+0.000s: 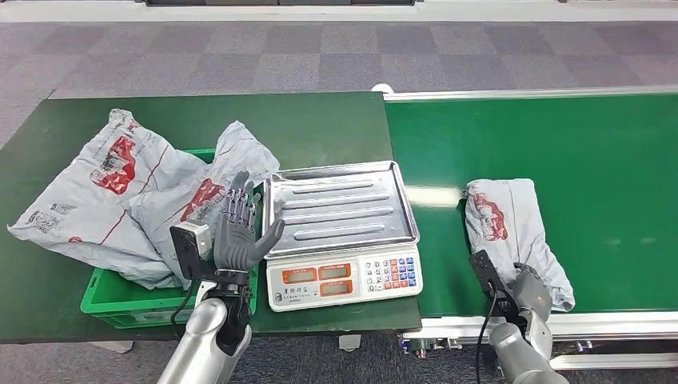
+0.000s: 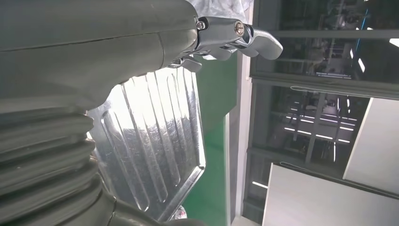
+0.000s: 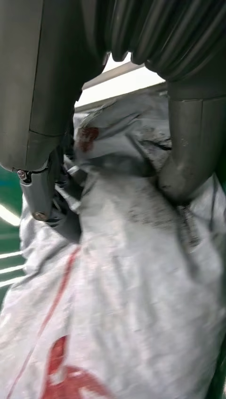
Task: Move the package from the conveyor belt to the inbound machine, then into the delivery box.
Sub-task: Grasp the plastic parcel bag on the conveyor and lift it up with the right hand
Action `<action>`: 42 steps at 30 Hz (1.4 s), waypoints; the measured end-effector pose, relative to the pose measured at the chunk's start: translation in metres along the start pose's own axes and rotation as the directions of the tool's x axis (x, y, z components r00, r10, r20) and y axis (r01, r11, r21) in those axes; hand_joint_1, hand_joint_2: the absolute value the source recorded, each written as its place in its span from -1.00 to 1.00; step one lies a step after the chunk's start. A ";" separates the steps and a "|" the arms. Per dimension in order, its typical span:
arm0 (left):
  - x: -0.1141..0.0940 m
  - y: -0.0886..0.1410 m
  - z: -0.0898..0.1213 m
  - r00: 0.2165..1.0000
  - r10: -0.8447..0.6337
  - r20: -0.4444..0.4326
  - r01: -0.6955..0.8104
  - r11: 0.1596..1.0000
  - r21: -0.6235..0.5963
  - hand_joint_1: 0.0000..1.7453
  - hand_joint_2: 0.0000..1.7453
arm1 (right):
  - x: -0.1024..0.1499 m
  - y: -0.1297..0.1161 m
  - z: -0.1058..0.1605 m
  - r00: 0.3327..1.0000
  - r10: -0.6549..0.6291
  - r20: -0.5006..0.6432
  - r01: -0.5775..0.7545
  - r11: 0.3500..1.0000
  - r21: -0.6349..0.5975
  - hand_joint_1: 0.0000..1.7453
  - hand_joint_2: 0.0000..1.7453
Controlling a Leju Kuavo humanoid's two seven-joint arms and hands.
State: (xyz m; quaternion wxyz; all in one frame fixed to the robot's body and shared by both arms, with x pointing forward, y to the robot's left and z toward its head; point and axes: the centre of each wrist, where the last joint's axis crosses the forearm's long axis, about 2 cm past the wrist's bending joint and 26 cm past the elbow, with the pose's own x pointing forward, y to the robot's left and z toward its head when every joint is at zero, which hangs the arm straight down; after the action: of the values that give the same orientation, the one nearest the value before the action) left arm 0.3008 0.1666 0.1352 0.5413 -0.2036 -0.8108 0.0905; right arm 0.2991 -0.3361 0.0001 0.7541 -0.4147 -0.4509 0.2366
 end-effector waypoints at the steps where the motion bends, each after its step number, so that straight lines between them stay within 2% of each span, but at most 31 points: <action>1: 0.000 0.000 0.000 1.000 -0.001 0.000 0.001 1.000 0.002 -1.00 1.00 | 0.001 0.001 0.000 1.000 -0.007 0.015 0.007 1.000 -0.009 1.00 1.00; 12: 0.001 0.000 0.002 1.000 -0.004 0.005 0.004 1.000 0.013 -1.00 1.00 | 0.024 0.001 0.001 0.983 -0.100 0.154 0.114 0.990 -0.082 1.00 1.00; 17: 0.001 0.000 0.003 1.000 -0.015 0.002 0.015 1.000 0.013 -1.00 1.00 | 0.036 -0.005 0.001 0.958 -0.171 0.228 0.209 0.966 -0.151 1.00 1.00; 22: -0.001 0.001 0.004 1.000 -0.031 -0.001 0.031 0.999 0.011 -1.00 1.00 | 0.059 -0.029 -0.004 0.918 -0.215 0.332 0.306 0.918 -0.252 1.00 1.00; 29: -0.002 0.001 0.004 0.999 -0.049 -0.002 0.049 0.999 0.005 -1.00 1.00 | 0.095 -0.066 -0.002 0.855 -0.177 0.488 0.376 0.860 -0.346 1.00 1.00; 35: -0.001 0.001 -0.002 0.999 -0.053 0.005 0.053 0.999 -0.004 -1.00 1.00 | 0.126 -0.075 0.009 0.787 -0.144 0.600 0.392 0.868 -0.306 1.00 1.00; 42: -0.001 -0.001 -0.012 0.998 -0.062 0.010 0.062 0.998 -0.029 -1.00 1.00 | 0.175 -0.053 0.036 0.676 -0.158 0.719 0.371 0.917 -0.147 1.00 1.00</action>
State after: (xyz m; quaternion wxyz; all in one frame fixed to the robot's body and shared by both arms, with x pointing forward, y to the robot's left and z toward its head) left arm 0.3121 0.1646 0.1398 0.5371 -0.1857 -0.8204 0.0628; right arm 0.3511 -0.2222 0.1387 0.4888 -0.3274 -0.7847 0.1952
